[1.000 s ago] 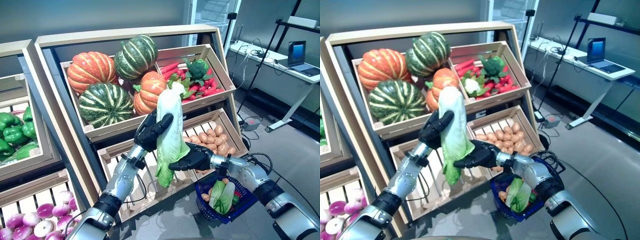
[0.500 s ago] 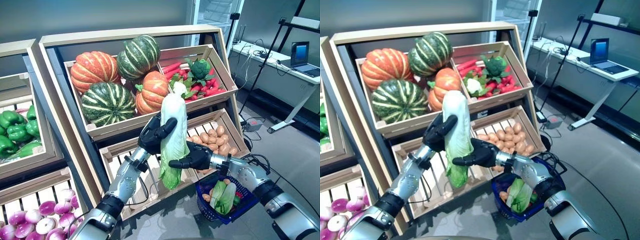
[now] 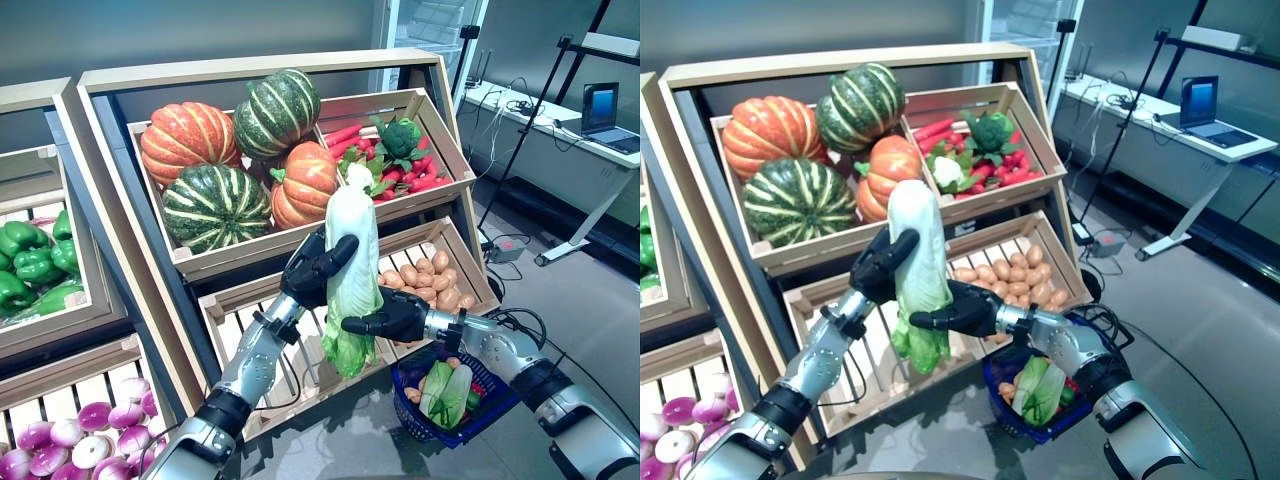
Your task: Put vegetables into the basket
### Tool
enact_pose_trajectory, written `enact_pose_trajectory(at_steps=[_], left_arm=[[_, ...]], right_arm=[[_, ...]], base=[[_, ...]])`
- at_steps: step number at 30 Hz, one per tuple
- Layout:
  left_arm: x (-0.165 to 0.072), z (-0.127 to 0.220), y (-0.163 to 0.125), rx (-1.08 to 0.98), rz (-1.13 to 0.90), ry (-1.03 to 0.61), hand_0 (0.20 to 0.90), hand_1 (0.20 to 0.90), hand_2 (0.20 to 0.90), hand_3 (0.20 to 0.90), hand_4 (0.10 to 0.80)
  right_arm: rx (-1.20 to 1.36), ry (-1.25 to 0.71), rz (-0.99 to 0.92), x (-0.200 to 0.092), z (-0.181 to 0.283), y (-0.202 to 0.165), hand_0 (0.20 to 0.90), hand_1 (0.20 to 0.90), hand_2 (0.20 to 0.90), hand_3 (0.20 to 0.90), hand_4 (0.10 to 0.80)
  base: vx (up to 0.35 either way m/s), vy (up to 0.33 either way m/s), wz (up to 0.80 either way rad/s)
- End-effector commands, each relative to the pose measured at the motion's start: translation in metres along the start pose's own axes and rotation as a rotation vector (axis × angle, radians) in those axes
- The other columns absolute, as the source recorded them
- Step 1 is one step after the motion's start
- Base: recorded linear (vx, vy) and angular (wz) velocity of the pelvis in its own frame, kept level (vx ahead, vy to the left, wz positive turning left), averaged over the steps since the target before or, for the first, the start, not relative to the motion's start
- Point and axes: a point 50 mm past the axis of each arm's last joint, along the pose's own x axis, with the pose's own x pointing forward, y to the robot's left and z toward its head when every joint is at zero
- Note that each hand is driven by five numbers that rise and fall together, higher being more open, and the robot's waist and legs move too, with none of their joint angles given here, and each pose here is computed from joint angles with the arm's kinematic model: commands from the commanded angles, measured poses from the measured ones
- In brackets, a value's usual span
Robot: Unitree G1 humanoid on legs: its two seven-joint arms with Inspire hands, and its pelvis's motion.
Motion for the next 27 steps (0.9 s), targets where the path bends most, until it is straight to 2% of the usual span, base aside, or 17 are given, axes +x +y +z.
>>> enact_pose_trajectory(at_steps=[1,2,3,4,5,11,14,15,17,23,27], left_arm=[[0.028,-0.013,-0.032,0.026,-0.213,0.075,0.300,0.300,0.300,0.300,0.400],[0.027,-0.012,-0.032,0.034,-0.208,0.075,0.300,0.300,0.300,0.300,0.400],[0.027,-0.011,-0.030,0.045,-0.190,0.078,0.507,0.507,0.507,0.507,0.538],[0.026,-0.009,-0.028,0.055,-0.175,0.080,0.778,0.778,0.778,0.778,0.718],[0.025,-0.007,-0.026,0.069,-0.159,0.083,0.900,0.900,0.900,0.900,0.800],[0.007,0.012,-0.008,0.155,-0.088,0.090,0.900,0.900,0.900,0.900,0.800],[-0.008,0.033,0.007,0.238,-0.023,0.083,0.900,0.900,0.900,0.900,0.800],[-0.008,0.034,0.008,0.240,-0.021,0.082,0.900,0.900,0.900,0.900,0.800],[-0.017,0.046,0.017,0.265,0.019,0.059,0.900,0.900,0.900,0.900,0.800],[-0.036,0.076,0.035,0.359,0.157,-0.002,0.900,0.900,0.900,0.900,0.800],[-0.046,0.081,0.040,0.372,0.195,-0.002,0.900,0.900,0.900,0.900,0.800]], right_arm=[[-0.105,-0.460,0.278,0.031,0.106,0.042,0.300,0.300,0.300,0.300,0.400],[-0.101,-0.458,0.254,0.029,0.104,0.039,0.300,0.300,0.300,0.300,0.400],[-0.092,-0.455,0.220,0.027,0.102,0.035,0.300,0.300,0.300,0.300,0.400],[-0.088,-0.453,0.191,0.025,0.100,0.031,0.300,0.300,0.300,0.300,0.400],[-0.082,-0.446,0.161,0.022,0.096,0.027,0.300,0.300,0.300,0.300,0.400],[-0.033,-0.404,-0.038,-0.016,0.062,-0.005,0.300,0.300,0.300,0.300,0.400],[-0.043,-0.355,-0.215,-0.054,0.039,-0.027,0.300,0.300,0.300,0.300,0.400],[-0.043,-0.353,-0.223,-0.056,0.038,-0.028,0.300,0.300,0.300,0.300,0.400],[-0.031,-0.349,-0.306,-0.078,0.028,-0.037,0.300,0.300,0.300,0.300,0.400],[0.052,-0.414,-0.557,-0.139,-0.002,-0.057,0.300,0.300,0.300,0.300,0.400],[0.108,-0.458,-0.686,-0.167,-0.019,-0.062,0.300,0.300,0.300,0.300,0.400]], base=[[0.000,0.000,0.00],[0.000,0.000,0.00],[0.006,0.000,-0.04],[0.003,0.000,-0.06],[0.003,-0.002,-0.07],[0.011,-0.002,-0.05],[0.001,-0.003,-0.03],[0.007,-0.004,-0.20],[0.018,-0.006,-0.22],[0.040,-0.011,-0.08],[0.036,-0.019,-0.11]])
